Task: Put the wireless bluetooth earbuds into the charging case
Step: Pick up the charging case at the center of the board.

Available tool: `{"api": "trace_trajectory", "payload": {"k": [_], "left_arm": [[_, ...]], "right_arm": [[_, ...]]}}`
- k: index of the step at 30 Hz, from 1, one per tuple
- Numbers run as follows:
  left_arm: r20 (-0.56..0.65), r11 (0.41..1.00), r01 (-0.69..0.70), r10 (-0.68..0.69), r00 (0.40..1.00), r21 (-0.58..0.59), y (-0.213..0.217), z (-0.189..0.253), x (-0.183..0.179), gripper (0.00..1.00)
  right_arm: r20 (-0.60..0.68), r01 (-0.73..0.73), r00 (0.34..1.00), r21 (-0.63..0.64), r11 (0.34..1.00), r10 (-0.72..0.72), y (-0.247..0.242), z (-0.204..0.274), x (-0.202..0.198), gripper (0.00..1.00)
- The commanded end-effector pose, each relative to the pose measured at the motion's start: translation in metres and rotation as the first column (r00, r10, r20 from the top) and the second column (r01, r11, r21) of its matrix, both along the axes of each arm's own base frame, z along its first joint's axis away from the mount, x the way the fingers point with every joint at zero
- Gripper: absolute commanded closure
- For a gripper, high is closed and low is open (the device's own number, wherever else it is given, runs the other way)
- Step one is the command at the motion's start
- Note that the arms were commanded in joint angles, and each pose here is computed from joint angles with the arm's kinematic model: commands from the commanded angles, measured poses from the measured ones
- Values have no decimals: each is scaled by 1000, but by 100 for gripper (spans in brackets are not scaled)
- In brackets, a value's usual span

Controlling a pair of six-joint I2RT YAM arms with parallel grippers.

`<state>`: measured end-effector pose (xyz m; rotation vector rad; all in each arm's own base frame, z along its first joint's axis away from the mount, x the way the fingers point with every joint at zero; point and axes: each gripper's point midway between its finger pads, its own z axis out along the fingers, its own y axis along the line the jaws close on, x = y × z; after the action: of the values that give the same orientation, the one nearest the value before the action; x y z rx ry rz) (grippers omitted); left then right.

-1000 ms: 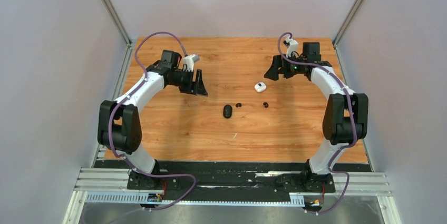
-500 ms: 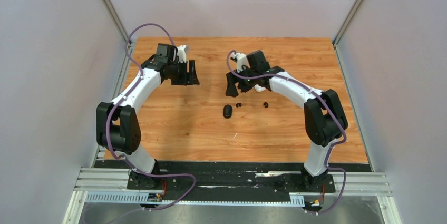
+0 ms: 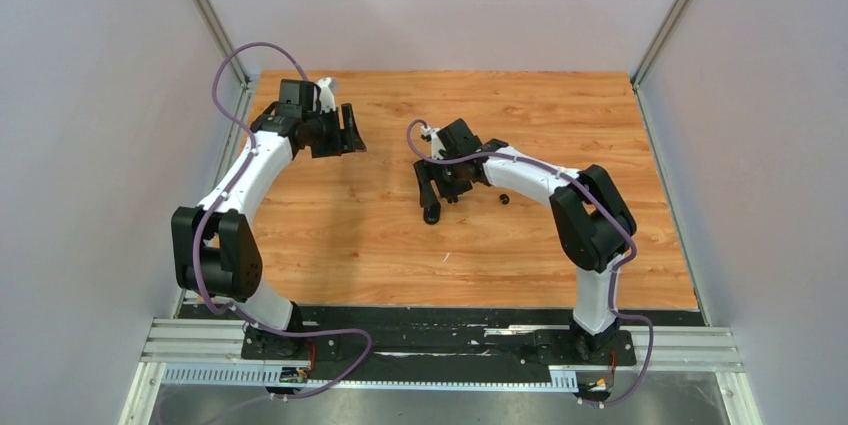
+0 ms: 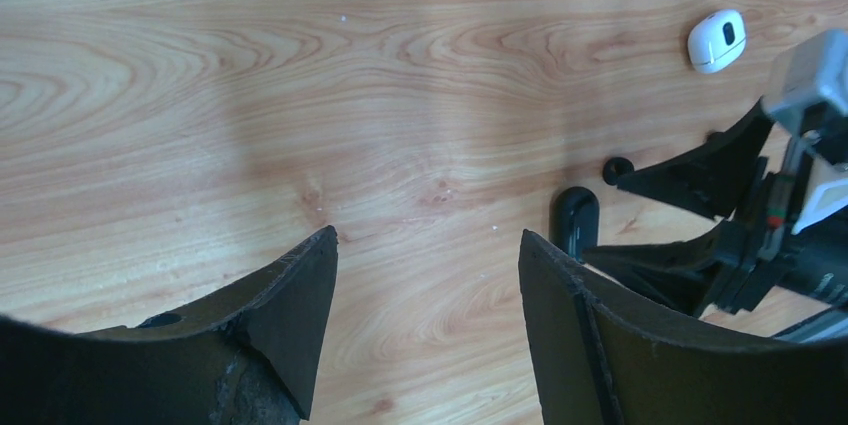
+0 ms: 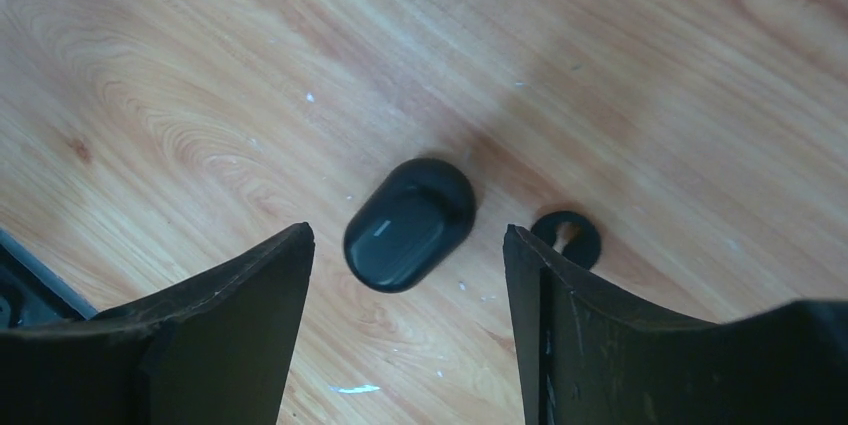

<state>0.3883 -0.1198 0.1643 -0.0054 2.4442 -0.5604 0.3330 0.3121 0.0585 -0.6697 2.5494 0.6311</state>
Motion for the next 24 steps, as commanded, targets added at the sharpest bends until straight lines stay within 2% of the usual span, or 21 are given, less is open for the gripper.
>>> {"api": "trace_trajectory", "payload": {"k": [1, 9, 15, 19, 24], "left_arm": [[25, 999, -23, 24, 999, -44, 0, 14, -2, 27], [-37, 996, -18, 15, 999, -90, -3, 4, -8, 27], [-83, 994, -22, 14, 996, -107, -4, -5, -12, 28], [-93, 992, -27, 16, 996, -124, -5, -7, -17, 28], [-66, 993, -12, 5, 998, -116, -4, -3, -20, 28]], "right_arm": [[-8, 15, 1000, 0, 1000, -15, 19, 4, -4, 31], [-20, -20, 1000, -72, 997, 19, 20, -19, -23, 36], [61, -150, 986, -116, 982, 158, 11, -32, -25, 36], [126, -281, 945, -149, 948, 300, 5, -39, -27, 48], [196, -376, 890, -195, 906, 412, -1, -40, -24, 59]]}}
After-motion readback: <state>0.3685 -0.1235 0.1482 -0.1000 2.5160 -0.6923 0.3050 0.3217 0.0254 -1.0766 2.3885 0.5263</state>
